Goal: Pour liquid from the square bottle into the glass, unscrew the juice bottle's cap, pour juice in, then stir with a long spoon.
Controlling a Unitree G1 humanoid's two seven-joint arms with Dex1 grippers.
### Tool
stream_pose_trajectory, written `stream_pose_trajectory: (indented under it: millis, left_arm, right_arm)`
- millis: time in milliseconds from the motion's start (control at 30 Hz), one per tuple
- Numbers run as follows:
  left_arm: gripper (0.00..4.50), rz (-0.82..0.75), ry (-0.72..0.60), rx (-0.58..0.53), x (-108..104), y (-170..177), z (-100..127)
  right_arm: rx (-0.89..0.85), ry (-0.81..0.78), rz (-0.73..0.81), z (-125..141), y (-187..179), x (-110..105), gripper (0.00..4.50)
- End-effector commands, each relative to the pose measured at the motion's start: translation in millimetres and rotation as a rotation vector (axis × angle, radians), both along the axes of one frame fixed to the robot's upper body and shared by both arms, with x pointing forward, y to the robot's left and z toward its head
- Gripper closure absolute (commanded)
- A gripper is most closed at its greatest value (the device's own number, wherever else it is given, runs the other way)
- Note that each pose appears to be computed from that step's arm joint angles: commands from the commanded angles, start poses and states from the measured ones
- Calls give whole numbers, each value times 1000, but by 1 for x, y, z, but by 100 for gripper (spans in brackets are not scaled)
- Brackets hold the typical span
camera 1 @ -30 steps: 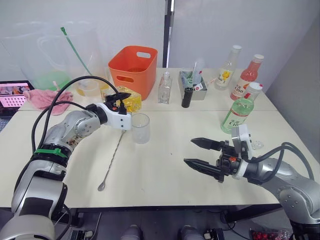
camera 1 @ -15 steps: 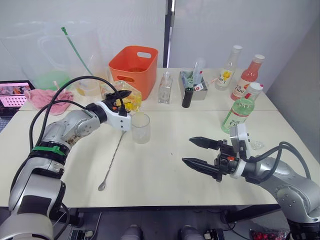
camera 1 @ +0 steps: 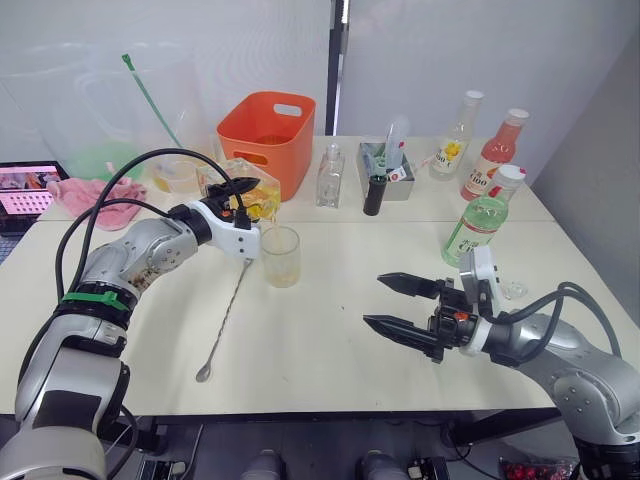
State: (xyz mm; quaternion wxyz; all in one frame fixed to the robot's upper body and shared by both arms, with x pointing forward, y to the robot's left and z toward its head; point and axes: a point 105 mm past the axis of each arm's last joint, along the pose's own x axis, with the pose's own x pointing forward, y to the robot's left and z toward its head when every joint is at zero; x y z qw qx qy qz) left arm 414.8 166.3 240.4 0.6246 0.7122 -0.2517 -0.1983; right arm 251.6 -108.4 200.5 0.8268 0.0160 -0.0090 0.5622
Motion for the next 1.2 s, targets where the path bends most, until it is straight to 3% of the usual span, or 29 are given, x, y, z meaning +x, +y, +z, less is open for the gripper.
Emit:
stream_pose_trajectory:
  millis: [33, 367, 667, 933, 1033, 1200]
  left_arm:
    - [169, -46, -139, -61, -9, -7, 45]
    - [169, -52, -144, -39, -9, -9, 44]
    - [169, -102, 4, -152, -15, -18, 32]
    - [169, -31, 23, -258, -13, -3, 45]
    - [169, -4, 38, -317, -12, 4, 48]
    - [169, 53, 152, -576, -12, 22, 51]
  right_arm:
    - [13, -42, 15, 8, 3, -3, 0]
    - [14, -42, 16, 8, 3, -3, 0]
    - [5, -42, 26, 7, 4, -2, 0]
    - [0, -45, 50, 8, 5, 0, 0]
    - [-3, -47, 59, 10, 6, 2, 0]
    - [-7, -46, 92, 11, 10, 3, 0]
